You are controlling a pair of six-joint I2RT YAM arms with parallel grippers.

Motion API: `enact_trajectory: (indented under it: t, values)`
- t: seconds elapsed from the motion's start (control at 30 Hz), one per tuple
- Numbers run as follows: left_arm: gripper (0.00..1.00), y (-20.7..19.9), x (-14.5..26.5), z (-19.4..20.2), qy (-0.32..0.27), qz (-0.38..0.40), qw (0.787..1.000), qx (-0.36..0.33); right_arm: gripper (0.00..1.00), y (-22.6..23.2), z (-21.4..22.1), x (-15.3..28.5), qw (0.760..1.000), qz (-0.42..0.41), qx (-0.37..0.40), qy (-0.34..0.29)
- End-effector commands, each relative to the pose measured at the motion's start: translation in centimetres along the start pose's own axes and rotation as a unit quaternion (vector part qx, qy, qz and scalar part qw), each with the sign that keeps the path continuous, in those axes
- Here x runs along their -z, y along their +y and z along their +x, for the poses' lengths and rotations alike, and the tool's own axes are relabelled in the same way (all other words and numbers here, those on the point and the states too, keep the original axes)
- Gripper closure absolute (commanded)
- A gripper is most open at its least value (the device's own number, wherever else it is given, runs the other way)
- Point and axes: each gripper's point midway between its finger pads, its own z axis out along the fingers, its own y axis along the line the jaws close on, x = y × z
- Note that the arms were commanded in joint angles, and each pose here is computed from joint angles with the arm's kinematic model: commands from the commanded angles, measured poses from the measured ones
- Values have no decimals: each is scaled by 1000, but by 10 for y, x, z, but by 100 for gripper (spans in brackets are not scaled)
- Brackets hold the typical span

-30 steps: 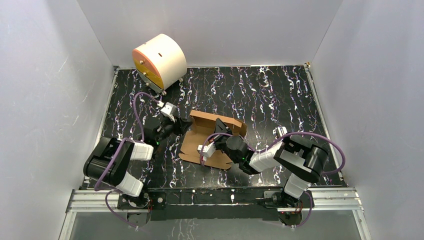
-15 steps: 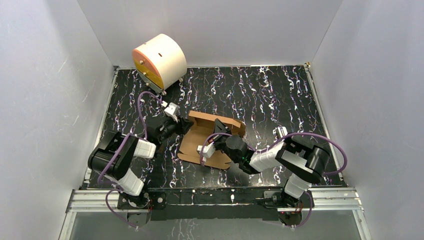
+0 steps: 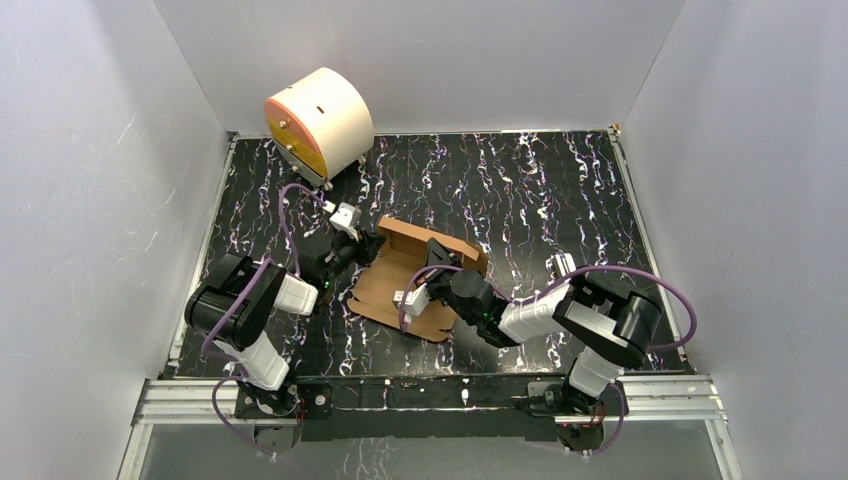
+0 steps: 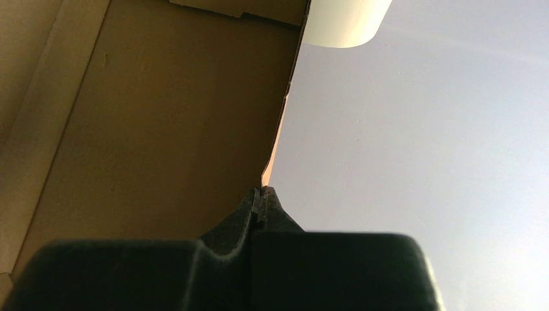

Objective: Fold the paper box

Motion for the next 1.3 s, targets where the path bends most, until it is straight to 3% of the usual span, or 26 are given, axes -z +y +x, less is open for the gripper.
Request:
enact_trajectory:
  t: [0.0, 0.73, 1.27]
  values:
    - [90, 8, -9, -31, -63, -38, 997, -23, 100, 9, -18, -3, 999, -26, -13, -38]
    - [96, 41, -8, -35, -116, -241, 963, -20, 100, 9, -21, -5, 998, -33, -30, -45]
    - [96, 41, -3, -41, -129, -329, 932, -79, 100, 3, -23, -4, 997, -28, -47, -54]
